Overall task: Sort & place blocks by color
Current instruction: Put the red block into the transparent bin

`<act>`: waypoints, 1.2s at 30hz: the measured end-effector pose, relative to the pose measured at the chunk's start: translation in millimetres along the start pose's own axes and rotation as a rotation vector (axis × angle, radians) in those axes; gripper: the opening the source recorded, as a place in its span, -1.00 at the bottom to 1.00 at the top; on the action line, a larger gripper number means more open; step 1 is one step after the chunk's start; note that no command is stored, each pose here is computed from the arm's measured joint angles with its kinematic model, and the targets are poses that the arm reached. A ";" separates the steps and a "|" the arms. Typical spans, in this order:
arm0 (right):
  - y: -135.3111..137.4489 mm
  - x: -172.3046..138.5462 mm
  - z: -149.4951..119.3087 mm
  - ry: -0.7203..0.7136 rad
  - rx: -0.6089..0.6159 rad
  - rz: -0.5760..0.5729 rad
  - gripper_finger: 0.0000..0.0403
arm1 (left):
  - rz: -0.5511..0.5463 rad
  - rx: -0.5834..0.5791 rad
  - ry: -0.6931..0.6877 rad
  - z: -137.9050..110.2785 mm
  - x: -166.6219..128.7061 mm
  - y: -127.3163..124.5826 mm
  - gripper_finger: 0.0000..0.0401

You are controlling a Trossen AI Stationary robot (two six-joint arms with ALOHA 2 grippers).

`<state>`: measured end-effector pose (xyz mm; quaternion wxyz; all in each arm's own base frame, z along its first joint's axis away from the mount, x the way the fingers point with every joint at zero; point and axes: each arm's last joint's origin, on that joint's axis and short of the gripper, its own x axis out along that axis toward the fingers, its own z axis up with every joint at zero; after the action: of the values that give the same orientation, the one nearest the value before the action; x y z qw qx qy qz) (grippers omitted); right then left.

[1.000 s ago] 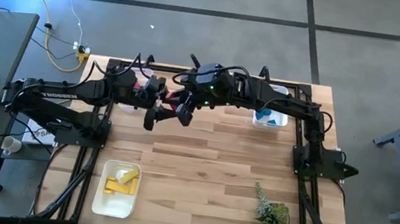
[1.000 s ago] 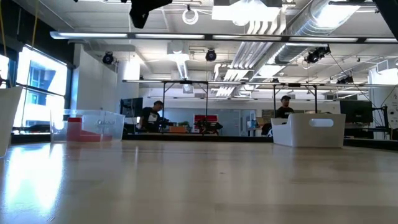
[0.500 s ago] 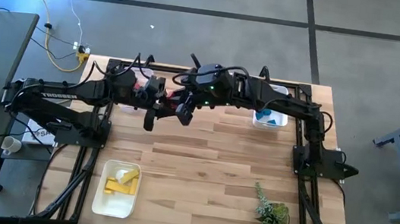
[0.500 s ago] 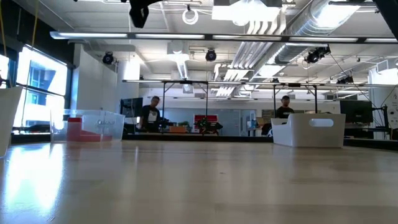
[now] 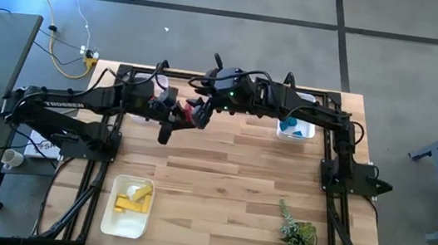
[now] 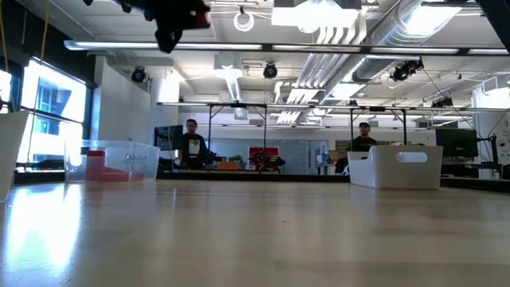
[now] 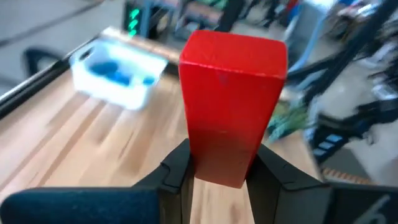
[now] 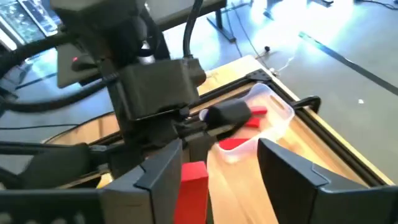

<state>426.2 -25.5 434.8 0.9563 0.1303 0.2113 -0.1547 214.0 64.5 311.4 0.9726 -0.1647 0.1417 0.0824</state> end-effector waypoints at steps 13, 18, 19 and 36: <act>-7.7 0.9 -4.2 0.060 -0.028 -0.028 0.03 | 0.606 -0.191 0.435 -42.9 -40.1 47.1 -0.59; -7.8 1.0 -4.2 0.060 -0.053 -0.026 0.03 | 0.761 -0.272 0.544 -52.7 -53.1 60.0 -0.59; -7.7 1.0 -4.2 0.061 -0.053 -0.023 0.03 | 0.792 -0.278 0.553 -53.4 -54.9 62.4 -0.59; -8.3 0.7 -6.9 0.092 -0.058 -0.021 0.03 | 0.970 -0.445 0.720 -64.9 -69.3 103.7 -0.32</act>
<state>421.4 -31.1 426.9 0.9473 0.1072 0.2607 -0.1525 110.9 131.0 242.8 0.6592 -0.2972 0.4970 0.4797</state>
